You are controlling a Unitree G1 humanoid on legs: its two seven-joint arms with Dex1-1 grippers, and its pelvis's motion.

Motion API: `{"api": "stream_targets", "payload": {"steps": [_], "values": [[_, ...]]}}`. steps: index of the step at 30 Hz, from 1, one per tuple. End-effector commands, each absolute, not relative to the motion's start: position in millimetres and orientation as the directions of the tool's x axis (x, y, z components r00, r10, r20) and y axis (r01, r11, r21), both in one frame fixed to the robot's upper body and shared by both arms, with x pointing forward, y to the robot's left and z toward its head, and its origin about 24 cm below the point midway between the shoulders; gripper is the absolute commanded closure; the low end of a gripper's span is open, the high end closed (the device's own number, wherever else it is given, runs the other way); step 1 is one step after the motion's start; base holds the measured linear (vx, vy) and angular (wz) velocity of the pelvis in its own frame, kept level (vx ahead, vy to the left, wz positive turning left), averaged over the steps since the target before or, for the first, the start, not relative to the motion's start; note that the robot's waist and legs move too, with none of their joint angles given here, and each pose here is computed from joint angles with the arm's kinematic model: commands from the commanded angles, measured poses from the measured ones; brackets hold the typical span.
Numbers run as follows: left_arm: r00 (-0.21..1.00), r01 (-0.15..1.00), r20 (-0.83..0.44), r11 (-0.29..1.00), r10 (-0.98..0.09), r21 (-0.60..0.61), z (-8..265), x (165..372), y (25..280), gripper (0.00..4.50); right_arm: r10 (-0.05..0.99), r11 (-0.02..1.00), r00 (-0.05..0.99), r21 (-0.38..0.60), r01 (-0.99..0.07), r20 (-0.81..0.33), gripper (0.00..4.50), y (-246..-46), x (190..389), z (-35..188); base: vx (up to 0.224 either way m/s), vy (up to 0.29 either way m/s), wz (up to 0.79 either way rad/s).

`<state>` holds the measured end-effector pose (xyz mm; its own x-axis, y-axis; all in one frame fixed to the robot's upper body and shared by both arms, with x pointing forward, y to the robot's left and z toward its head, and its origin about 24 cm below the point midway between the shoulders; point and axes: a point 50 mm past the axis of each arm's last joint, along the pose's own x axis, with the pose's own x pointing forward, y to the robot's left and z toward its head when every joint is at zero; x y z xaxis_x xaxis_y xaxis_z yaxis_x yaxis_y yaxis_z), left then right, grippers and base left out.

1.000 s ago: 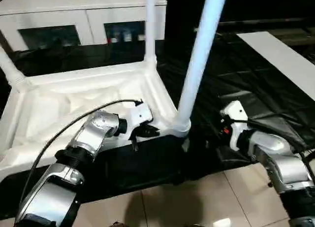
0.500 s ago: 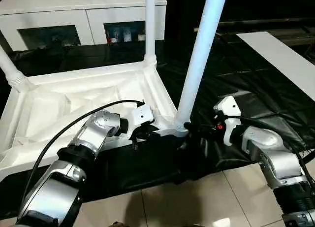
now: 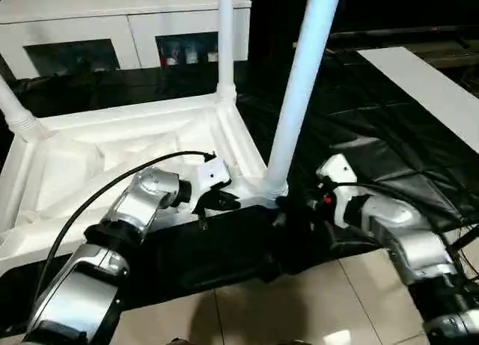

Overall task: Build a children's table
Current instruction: Rotate leg to tighten

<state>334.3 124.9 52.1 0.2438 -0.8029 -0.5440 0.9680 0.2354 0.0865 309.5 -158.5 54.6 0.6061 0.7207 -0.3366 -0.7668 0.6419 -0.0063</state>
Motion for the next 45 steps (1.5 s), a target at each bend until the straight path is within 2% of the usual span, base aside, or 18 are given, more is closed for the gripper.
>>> {"api": "stream_targets", "payload": {"steps": [1,11,18,19,24,28,33,37,40,41,44,45], "values": [[0.200,0.976,-0.518,0.215,-0.832,0.032,40.6,324.2,118.2,4.46,0.718,0.643,0.614,-0.025,-0.765,-0.327,0.85,-157.1,314.8,57.7,0.000,0.000,0.00],[0.211,0.972,-0.527,0.233,-0.823,0.027,36.2,319.1,123.4,4.46,0.753,0.614,0.580,0.016,-0.789,-0.310,0.85,-145.6,325.2,53.2,0.000,0.000,0.00],[0.215,0.972,-0.534,0.234,-0.818,0.033,39.2,320.4,125.1,4.46,0.754,0.604,0.564,0.020,-0.797,-0.336,0.85,-144.9,328.8,47.2,0.000,0.000,0.00],[0.214,0.972,-0.535,0.233,-0.817,0.032,39.3,320.3,125.1,4.50,0.755,0.606,0.566,0.024,-0.795,-0.332,1.15,-144.6,329.8,47.2,0.000,0.000,0.00],[0.213,0.972,-0.539,0.233,-0.815,0.033,39.8,320.5,125.8,4.50,0.762,0.601,0.558,0.036,-0.799,-0.328,1.57,-143.7,331.3,46.9,0.000,0.000,0.00],[0.213,0.972,-0.544,0.232,-0.811,0.035,41.0,321.3,127.3,4.50,0.775,0.591,0.546,0.059,-0.805,-0.317,1.84,-142.7,331.1,45.6,0.000,0.000,0.00],[0.215,0.971,-0.555,0.236,-0.804,0.034,39.7,320.6,129.6,4.50,0.766,0.597,0.549,0.051,-0.801,-0.335,1.95,-142.8,329.5,39.7,0.000,0.000,0.00],[0.259,0.958,-0.559,0.285,-0.788,0.042,36.0,321.1,126.8,4.50,0.662,0.712,0.652,0.037,-0.701,-0.369,1.98,-143.4,330.5,25.5,0.000,0.000,0.00],[0.352,0.920,-0.531,0.390,-0.771,0.043,35.9,327.5,116.5,4.50,0.501,0.851,0.776,0.055,-0.522,-0.384,1.99,-144.4,335.3,15.3,0.000,0.000,0.00],[0.383,0.902,-0.510,0.431,-0.770,0.027,37.4,330.3,107.4,4.50,0.397,0.912,0.830,0.067,-0.404,-0.392,1.99,-146.0,339.0,12.1,0.000,0.000,0.00],[0.449,0.865,-0.504,0.501,-0.738,0.037,39.0,337.1,90.8,4.50,0.227,0.973,0.876,0.072,-0.217,-0.425,1.99,-145.0,344.9,7.9,0.000,0.000,0.00],[0.449,0.865,-0.504,0.501,-0.738,0.037,39.0,337.1,90.8,4.50,0.227,0.973,0.876,0.072,-0.217,-0.425,1.99,-145.0,344.9,7.9,0.000,0.000,0.00]]}}
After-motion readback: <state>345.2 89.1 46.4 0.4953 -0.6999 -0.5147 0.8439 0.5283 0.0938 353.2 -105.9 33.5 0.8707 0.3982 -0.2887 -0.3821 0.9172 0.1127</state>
